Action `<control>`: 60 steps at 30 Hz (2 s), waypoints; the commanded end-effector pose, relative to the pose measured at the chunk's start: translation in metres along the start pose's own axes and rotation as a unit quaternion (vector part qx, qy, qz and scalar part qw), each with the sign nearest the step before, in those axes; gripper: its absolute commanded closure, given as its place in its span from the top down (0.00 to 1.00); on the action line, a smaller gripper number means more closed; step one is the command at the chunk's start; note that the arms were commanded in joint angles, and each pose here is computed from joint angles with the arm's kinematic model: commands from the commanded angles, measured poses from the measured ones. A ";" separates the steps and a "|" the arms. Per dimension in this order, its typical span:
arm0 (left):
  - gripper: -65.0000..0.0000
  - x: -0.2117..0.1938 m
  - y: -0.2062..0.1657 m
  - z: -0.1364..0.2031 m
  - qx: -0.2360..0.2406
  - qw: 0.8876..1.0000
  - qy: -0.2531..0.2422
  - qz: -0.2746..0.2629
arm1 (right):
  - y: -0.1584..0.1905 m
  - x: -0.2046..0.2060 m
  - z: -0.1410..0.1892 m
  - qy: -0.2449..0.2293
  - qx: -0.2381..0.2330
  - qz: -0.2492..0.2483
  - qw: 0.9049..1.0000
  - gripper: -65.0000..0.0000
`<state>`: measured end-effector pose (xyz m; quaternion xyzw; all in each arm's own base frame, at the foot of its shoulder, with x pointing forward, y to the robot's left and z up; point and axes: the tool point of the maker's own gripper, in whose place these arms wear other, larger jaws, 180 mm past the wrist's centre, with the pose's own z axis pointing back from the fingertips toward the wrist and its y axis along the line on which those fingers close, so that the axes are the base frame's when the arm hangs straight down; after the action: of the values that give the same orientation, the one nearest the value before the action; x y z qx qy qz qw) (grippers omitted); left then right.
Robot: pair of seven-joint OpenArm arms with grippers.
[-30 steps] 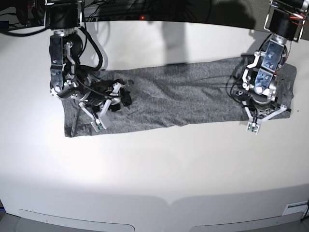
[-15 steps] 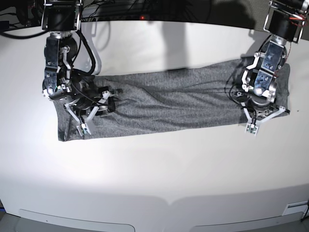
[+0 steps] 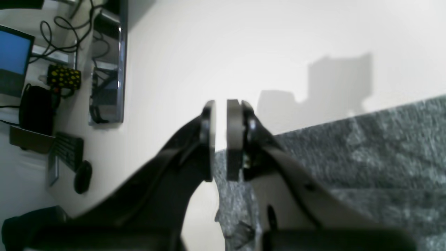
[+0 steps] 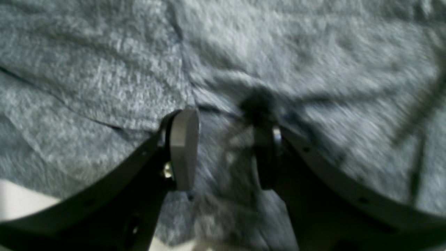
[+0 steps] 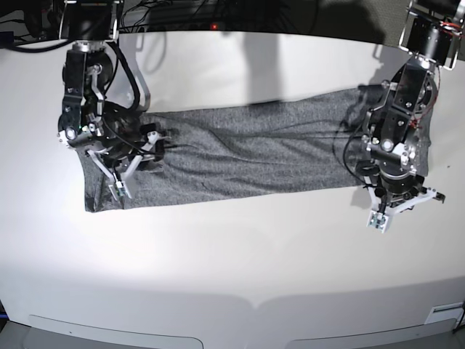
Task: Fold the T-shirt properly
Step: 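Grasp the ends of the folded grey strip with both grippers, then pull the strip ends apart with both grippers to straighten it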
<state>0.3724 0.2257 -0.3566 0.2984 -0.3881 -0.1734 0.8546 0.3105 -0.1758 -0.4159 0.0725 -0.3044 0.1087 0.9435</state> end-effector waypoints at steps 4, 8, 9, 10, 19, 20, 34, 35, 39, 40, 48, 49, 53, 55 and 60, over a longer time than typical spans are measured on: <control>0.09 0.015 0.016 0.000 0.021 1.000 -0.023 0.001 | -0.002 0.048 0.024 -0.072 -0.015 0.028 0.997 0.41; 0.11 0.015 0.016 0.000 0.021 0.999 -0.023 0.001 | 0.003 0.072 0.044 -0.107 -0.024 0.051 0.993 0.41; 0.15 0.015 0.016 0.000 0.021 0.999 -0.023 0.001 | 0.004 0.077 0.049 -0.114 -0.026 0.056 0.992 0.41; 0.22 0.015 0.016 0.000 0.021 1.000 -0.023 0.002 | 0.006 0.082 0.053 -0.121 -0.028 0.061 0.990 0.41; 0.69 0.015 0.016 0.000 0.021 1.000 -0.023 0.001 | 0.013 0.103 0.075 -0.159 -0.035 0.081 0.983 0.41; 0.69 0.015 0.016 0.000 0.021 1.000 -0.023 0.001 | 0.013 0.103 0.075 -0.160 -0.035 0.080 0.983 0.41; 0.69 -0.020 0.034 -0.008 -0.010 0.998 0.036 -0.053 | 0.012 0.102 0.074 -0.155 -0.035 0.081 0.984 0.41; 0.69 -0.026 0.039 -0.009 -0.016 0.997 0.042 -0.058 | 0.013 0.101 0.074 -0.154 -0.034 0.080 0.984 0.41; 0.69 -0.047 0.062 -0.013 -0.060 0.994 0.075 -0.057 | 0.029 0.101 0.074 -0.158 0.014 0.059 0.986 0.41; 0.69 -0.050 0.068 -0.013 -0.072 0.993 0.080 -0.044 | 0.033 0.102 0.075 -0.159 0.027 0.054 0.985 0.41; 0.69 -0.039 0.108 0.003 -0.211 0.972 0.041 0.098 | 0.042 0.099 0.075 -0.153 0.054 0.047 0.986 0.41; 0.69 -0.039 0.111 0.007 -0.230 0.966 0.036 0.109 | 0.042 0.098 0.075 -0.151 0.053 0.048 0.986 0.41; 0.69 -0.060 0.116 0.011 -0.289 0.948 0.050 0.125 | 0.046 0.097 0.078 -0.145 0.057 0.066 0.986 0.41; 0.69 -0.082 0.117 0.007 -0.311 0.936 0.074 0.146 | 0.050 0.101 0.083 -0.152 0.061 0.084 0.983 0.41; 0.69 -0.125 0.111 0.002 -0.365 0.886 0.111 0.264 | 0.069 0.116 0.105 -0.188 0.089 0.097 0.973 0.41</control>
<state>0.2873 0.3665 -0.3726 -0.1393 -0.2406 -0.0304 0.9601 0.3208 -0.1125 -0.2722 0.1455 -0.4494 0.2045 0.8573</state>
